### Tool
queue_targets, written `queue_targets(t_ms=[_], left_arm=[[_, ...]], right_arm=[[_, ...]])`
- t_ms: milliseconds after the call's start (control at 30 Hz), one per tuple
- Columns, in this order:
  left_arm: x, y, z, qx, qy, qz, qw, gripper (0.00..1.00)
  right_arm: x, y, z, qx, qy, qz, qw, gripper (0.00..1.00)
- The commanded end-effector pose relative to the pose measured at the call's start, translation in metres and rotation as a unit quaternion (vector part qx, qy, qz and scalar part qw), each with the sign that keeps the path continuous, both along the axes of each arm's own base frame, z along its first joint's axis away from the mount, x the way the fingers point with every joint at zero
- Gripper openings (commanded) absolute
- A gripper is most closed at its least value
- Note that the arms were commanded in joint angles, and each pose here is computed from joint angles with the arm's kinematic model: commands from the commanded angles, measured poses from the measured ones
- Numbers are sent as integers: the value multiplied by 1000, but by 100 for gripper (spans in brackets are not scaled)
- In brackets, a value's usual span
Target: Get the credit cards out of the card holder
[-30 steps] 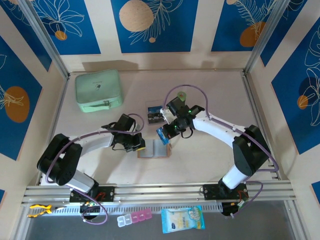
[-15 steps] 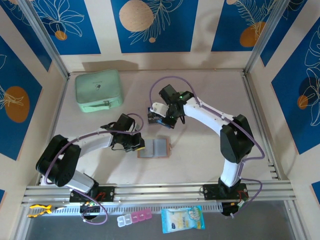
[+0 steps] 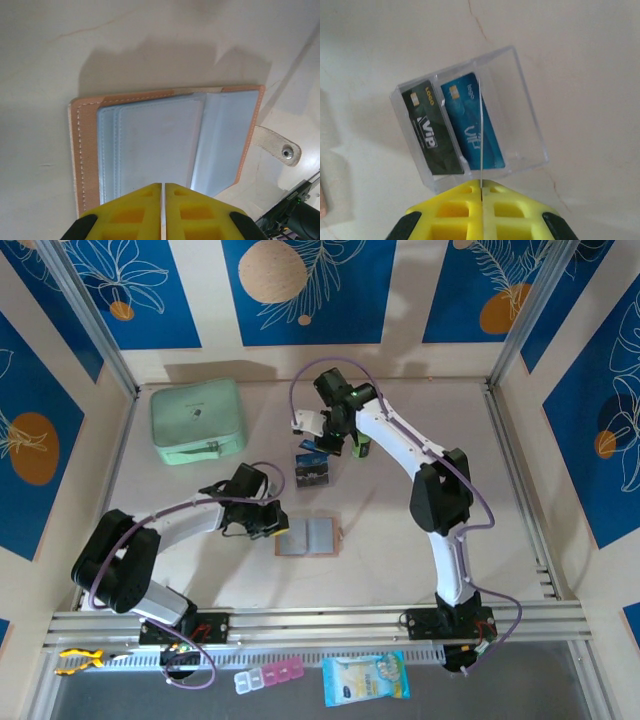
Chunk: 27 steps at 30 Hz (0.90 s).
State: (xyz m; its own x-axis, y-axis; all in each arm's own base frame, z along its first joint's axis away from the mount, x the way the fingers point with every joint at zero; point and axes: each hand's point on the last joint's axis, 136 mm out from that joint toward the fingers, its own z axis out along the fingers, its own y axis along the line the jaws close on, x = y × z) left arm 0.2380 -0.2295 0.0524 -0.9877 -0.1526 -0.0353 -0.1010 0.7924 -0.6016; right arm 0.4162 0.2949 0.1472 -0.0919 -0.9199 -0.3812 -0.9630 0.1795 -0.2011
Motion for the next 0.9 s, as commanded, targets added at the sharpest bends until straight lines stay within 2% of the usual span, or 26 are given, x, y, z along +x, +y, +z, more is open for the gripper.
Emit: queue_targets(t_ms=[0, 433, 733, 867], left_arm=[[5, 2, 7, 1, -1, 8, 1000, 10], [2, 6, 5, 8, 6, 8, 1000, 10], [0, 8, 5, 9, 5, 11, 1000, 10], [1, 9, 5, 9, 4, 11, 1000, 10]], right_arm=[[-6, 10, 0, 18, 27, 36, 999, 0], [-10, -1, -40, -16, 70, 42, 997, 0], [-29, -4, -47, -18, 118, 41, 992, 0], [-23, -7, -51, -27, 110, 35, 993, 0]])
